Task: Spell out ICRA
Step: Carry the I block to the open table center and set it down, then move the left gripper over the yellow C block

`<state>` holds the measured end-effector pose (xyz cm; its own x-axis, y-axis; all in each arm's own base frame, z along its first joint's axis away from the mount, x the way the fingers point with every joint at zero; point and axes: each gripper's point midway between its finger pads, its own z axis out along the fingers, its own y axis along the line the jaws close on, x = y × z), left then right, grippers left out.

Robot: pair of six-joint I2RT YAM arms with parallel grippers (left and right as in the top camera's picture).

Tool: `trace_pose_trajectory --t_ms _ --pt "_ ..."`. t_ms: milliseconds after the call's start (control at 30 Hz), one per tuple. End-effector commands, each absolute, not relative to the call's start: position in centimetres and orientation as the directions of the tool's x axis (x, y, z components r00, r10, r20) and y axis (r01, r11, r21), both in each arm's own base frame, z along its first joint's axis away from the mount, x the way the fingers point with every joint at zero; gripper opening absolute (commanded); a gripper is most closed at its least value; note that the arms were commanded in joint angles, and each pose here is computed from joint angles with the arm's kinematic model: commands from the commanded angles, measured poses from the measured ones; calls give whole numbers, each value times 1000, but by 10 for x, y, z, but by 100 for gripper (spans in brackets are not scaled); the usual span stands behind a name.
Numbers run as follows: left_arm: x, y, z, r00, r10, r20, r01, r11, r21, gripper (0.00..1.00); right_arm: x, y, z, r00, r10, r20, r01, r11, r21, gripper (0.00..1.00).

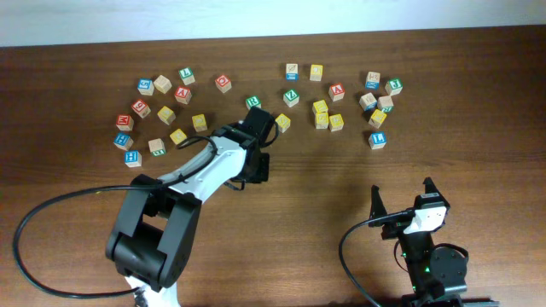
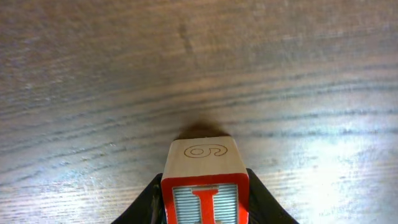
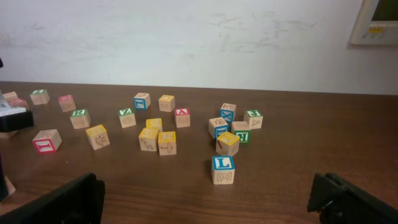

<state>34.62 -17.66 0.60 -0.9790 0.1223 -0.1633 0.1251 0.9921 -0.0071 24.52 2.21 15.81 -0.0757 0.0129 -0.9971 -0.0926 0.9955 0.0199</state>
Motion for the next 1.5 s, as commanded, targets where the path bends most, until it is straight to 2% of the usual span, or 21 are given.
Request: trace_pose_trajectory --t_ms 0,133,600,833,867,900,1067,1233,1333,1433,1467 --pt "342 -180 4 -979 148 -141 153 988 -27 27 245 22 155 -80 8 -997 -90 996 16 98" --pt "345 -173 4 -986 62 -153 62 998 5 31 245 22 155 -81 8 -997 -90 996 16 98" --pt "342 -171 4 -990 5 -141 5 1000 0 27 245 22 155 -81 8 -997 -90 996 16 98" --pt "339 -166 3 -991 -30 -132 -34 999 24 29 245 22 155 -81 8 -997 -90 996 16 98" --pt "340 -165 4 -990 -29 -136 -33 999 30 30 245 22 155 -80 8 -997 -90 996 16 98" --pt "341 -166 5 -990 15 -138 11 999 33 38 245 22 155 -80 8 -997 -90 996 16 98" --pt "351 -171 18 -987 23 -161 20 1000 22 44 245 22 155 -80 8 -997 -90 996 16 98" --pt "366 -179 42 -981 20 -193 20 1000 7 43 245 22 155 -80 8 -997 -90 996 16 98" --pt "391 -178 85 -970 -15 -243 -10 1000 -19 43 245 22 155 -80 8 -997 -90 996 16 98" --pt "420 -148 147 -948 -108 -298 -98 994 -48 45 245 22 155 -81 8 -997 -90 996 16 98" --pt "423 -129 161 -945 -148 -293 -140 989 -46 52 245 22 155 -80 8 -997 -90 996 16 98"
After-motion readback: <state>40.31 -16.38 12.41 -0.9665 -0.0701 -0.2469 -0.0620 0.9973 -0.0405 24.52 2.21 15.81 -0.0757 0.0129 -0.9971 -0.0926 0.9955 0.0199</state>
